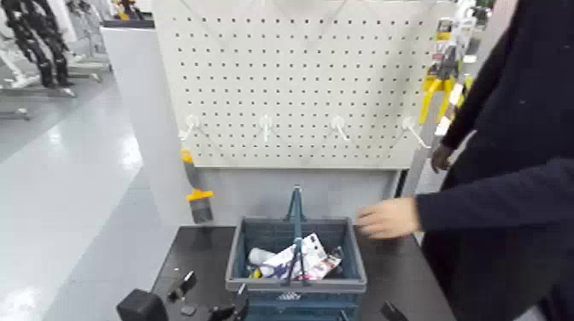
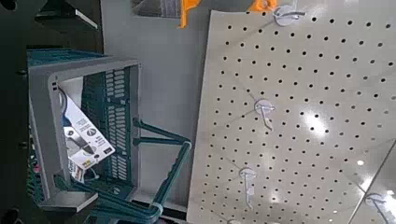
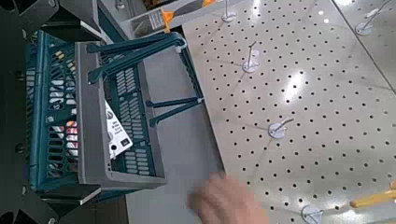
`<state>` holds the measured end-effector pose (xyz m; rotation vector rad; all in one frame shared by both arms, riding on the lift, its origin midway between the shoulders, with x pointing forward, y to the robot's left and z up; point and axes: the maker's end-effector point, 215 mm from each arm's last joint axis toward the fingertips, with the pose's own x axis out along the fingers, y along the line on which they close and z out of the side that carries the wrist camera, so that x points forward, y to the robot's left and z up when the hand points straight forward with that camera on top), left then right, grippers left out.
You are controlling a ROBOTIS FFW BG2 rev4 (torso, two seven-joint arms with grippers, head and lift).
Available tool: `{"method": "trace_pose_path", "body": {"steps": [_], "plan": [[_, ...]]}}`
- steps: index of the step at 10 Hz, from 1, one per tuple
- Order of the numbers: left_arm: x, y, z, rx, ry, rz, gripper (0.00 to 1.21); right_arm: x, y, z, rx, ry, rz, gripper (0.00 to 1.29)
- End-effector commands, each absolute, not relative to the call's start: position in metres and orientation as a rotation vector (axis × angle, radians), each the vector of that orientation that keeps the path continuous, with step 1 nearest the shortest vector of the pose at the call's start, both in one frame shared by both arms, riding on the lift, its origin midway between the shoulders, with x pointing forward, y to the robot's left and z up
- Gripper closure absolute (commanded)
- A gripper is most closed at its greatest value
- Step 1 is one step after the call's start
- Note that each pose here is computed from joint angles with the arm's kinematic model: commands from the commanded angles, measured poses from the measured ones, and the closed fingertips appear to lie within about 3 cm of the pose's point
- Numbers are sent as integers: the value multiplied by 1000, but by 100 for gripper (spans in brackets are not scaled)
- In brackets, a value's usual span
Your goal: Put the blue scissors into the crate.
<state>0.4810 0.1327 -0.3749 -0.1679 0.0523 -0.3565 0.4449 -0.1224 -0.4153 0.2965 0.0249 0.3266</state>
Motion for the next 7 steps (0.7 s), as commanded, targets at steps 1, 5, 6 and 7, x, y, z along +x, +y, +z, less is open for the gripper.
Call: {"method": "trace_pose_path", "body": {"steps": [1, 5, 6, 7], "plan": [[474, 135, -375, -160, 51, -341, 6, 444, -120, -414, 298, 24, 326, 14], [474, 130, -375, -150, 57, -363, 6, 446, -119, -418, 286, 50, 329, 13], [474, 129, -375, -148, 57, -365, 6, 446, -119, -418, 286, 50, 328, 13], [474, 129, -376, -148, 59, -365, 6, 446, -119, -418, 285, 50, 328, 13]]}}
